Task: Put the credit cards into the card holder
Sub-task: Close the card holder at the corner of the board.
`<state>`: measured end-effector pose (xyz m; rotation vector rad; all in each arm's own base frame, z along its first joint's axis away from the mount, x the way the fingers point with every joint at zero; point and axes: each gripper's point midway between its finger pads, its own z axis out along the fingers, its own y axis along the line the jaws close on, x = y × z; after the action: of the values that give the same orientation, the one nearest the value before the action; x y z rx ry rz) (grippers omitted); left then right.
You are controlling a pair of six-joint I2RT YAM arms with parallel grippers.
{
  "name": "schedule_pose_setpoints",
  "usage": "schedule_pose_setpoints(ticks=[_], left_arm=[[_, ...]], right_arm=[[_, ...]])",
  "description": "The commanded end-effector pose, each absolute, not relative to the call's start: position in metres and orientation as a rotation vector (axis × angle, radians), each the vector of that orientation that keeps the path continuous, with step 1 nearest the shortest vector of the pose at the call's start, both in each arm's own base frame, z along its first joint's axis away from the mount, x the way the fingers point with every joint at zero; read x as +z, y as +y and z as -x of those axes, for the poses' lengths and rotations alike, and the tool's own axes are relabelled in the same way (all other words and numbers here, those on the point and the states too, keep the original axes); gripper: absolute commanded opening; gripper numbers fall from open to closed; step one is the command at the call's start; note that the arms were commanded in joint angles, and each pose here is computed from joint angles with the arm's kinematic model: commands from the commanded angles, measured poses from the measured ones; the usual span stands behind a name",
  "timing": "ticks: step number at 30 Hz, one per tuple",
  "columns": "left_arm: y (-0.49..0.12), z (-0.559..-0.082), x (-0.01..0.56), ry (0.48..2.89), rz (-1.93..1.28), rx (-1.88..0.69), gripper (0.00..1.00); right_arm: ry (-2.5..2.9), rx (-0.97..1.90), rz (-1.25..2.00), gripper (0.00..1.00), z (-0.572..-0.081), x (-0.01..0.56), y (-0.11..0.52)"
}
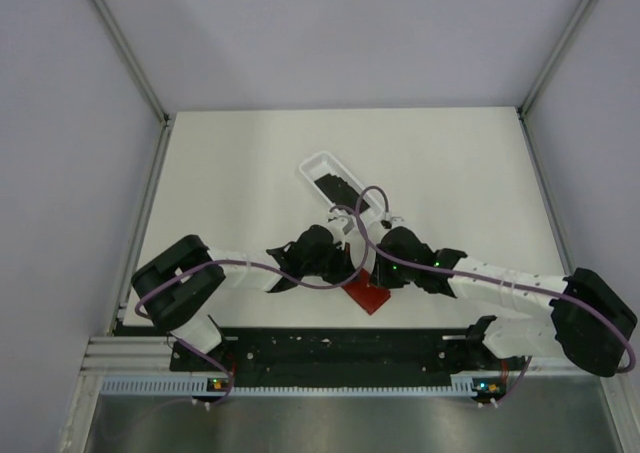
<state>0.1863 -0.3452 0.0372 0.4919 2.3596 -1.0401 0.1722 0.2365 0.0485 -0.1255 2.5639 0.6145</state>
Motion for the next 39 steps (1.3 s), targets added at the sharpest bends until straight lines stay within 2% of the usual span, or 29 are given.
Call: schedule_pose_setpoints(ticks=[1,25,39], left_arm=[[-0.351,-0.187,0.041,2.333,-0.506,-1.066,0.0],[-0.353,-0.182,0.041,2.329,-0.528,-1.085,0.0],[-0.353,-0.182,0.039,2.33,-0.528,-1.084,0.0]], right_arm=[[2.533,0.649,0.122,0.16,-0.18,0.053,0.244],[2.554,0.694,0.132,0.14,-0.177,0.048,0.253],[2.585,0.622,0.122,0.12,-0.178,0.041,0.246]])
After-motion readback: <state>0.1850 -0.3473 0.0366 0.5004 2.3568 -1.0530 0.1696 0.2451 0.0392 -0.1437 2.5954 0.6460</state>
